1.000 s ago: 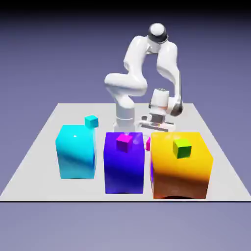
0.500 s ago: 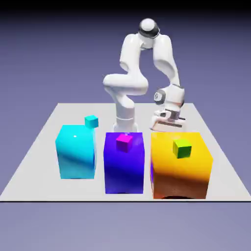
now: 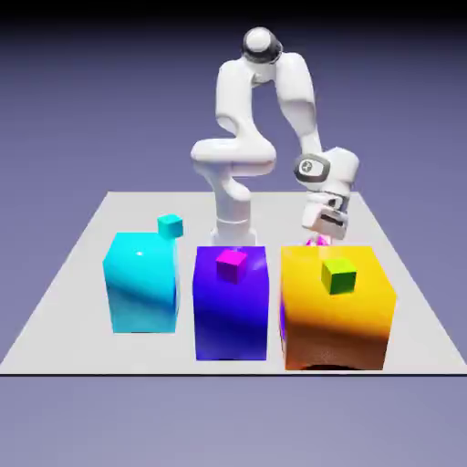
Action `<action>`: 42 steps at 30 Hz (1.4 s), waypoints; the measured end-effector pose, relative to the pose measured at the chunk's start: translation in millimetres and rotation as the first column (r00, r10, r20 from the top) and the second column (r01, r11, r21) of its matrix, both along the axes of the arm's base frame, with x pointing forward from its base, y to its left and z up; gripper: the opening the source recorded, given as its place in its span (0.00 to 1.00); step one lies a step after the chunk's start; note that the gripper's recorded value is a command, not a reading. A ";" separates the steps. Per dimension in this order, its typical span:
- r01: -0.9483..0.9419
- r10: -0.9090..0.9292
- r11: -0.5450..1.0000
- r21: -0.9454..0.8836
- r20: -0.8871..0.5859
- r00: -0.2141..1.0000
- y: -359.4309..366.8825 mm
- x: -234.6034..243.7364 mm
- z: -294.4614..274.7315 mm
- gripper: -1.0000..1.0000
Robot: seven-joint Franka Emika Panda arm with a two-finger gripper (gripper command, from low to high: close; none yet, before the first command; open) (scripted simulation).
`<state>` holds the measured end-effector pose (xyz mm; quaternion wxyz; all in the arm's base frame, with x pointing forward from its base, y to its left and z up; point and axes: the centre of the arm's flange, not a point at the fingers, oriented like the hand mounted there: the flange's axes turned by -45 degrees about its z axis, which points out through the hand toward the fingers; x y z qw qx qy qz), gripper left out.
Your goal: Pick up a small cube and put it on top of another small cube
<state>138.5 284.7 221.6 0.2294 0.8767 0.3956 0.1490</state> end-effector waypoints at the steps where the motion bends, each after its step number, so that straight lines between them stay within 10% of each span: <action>1: -0.011 0.012 1.000 -0.005 0.004 1.000 2.7 2.4 4.5 0.00; 22: -0.150 0.185 0.974 -0.167 0.218 0.958 6.0 97.9 103.6 0.00; 33: 0.653 -0.724 0.654 0.383 0.066 0.687 -158.2 261.4 198.6 0.00; 42: 0.782 -0.925 0.225 0.581 -0.124 0.358 -260.4 297.7 223.2 0.00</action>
